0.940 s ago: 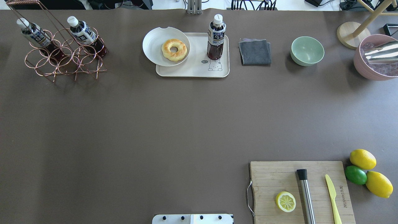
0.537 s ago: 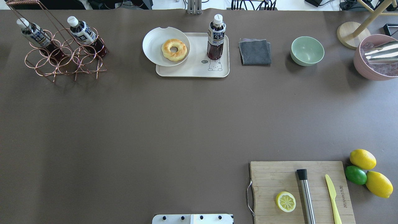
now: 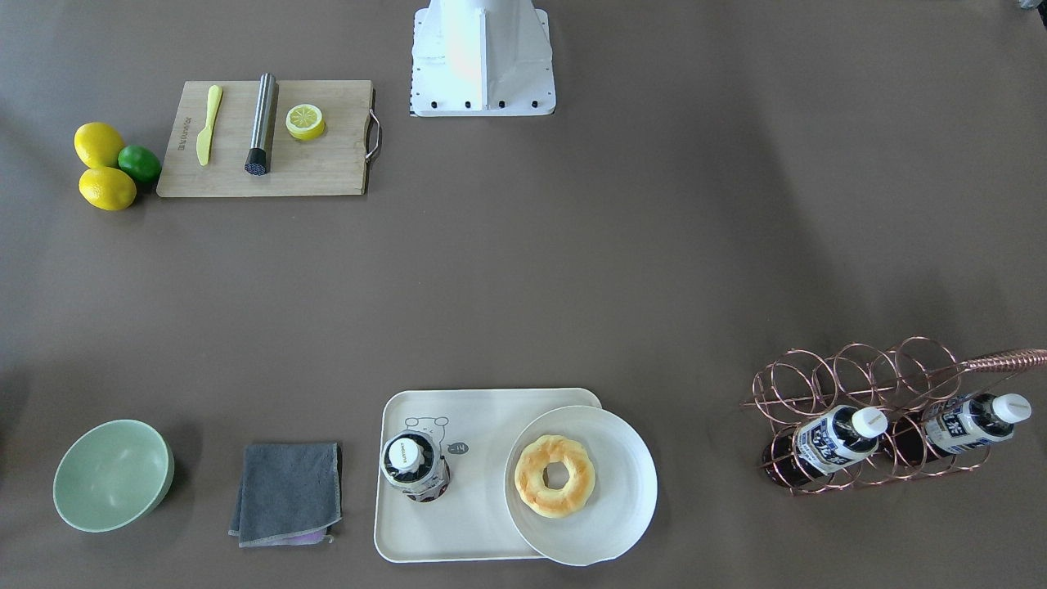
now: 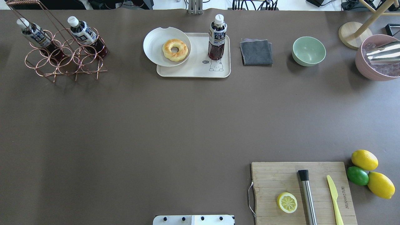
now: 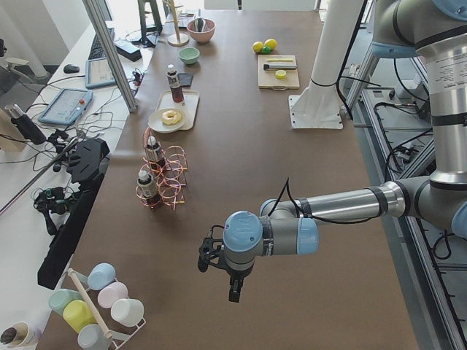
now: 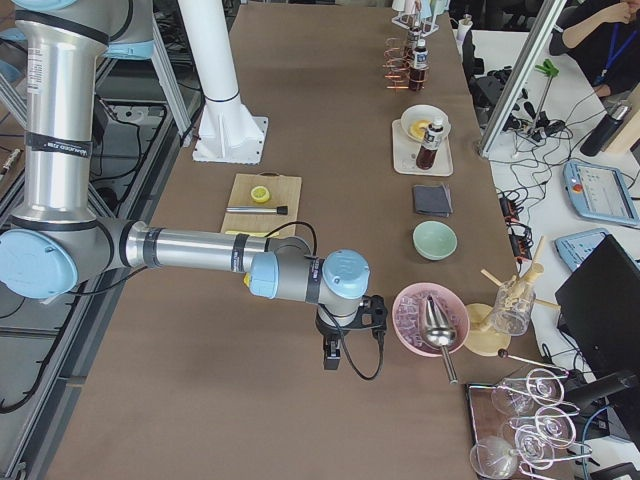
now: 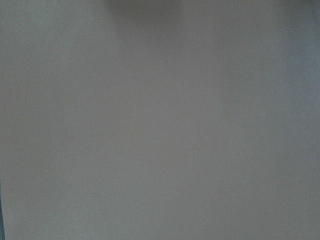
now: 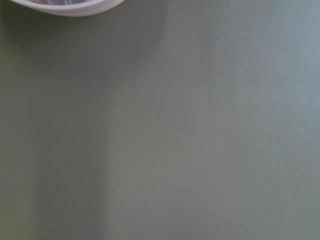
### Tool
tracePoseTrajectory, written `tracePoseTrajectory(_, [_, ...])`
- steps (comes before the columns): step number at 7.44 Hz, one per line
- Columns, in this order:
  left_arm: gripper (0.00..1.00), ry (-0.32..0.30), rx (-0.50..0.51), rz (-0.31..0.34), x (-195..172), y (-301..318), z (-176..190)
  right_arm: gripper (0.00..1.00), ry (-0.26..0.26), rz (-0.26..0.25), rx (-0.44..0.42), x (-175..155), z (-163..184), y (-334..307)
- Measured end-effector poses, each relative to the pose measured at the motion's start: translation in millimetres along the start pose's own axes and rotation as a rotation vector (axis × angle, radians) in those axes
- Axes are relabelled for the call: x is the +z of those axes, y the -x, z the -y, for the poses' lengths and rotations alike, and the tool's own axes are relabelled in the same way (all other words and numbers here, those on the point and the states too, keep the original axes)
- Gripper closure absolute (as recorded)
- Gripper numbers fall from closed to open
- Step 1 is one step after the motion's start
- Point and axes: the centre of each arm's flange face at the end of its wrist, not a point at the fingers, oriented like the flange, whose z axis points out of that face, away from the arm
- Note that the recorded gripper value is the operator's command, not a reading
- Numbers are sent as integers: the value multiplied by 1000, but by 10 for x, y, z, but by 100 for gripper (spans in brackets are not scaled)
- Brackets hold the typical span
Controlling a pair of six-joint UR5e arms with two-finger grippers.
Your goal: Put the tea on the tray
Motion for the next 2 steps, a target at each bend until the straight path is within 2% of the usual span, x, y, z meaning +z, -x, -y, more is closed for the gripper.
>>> tracePoseTrajectory(2, [2,1,-1,0,3,2,-2,0,1,0,1,4,-6,-3])
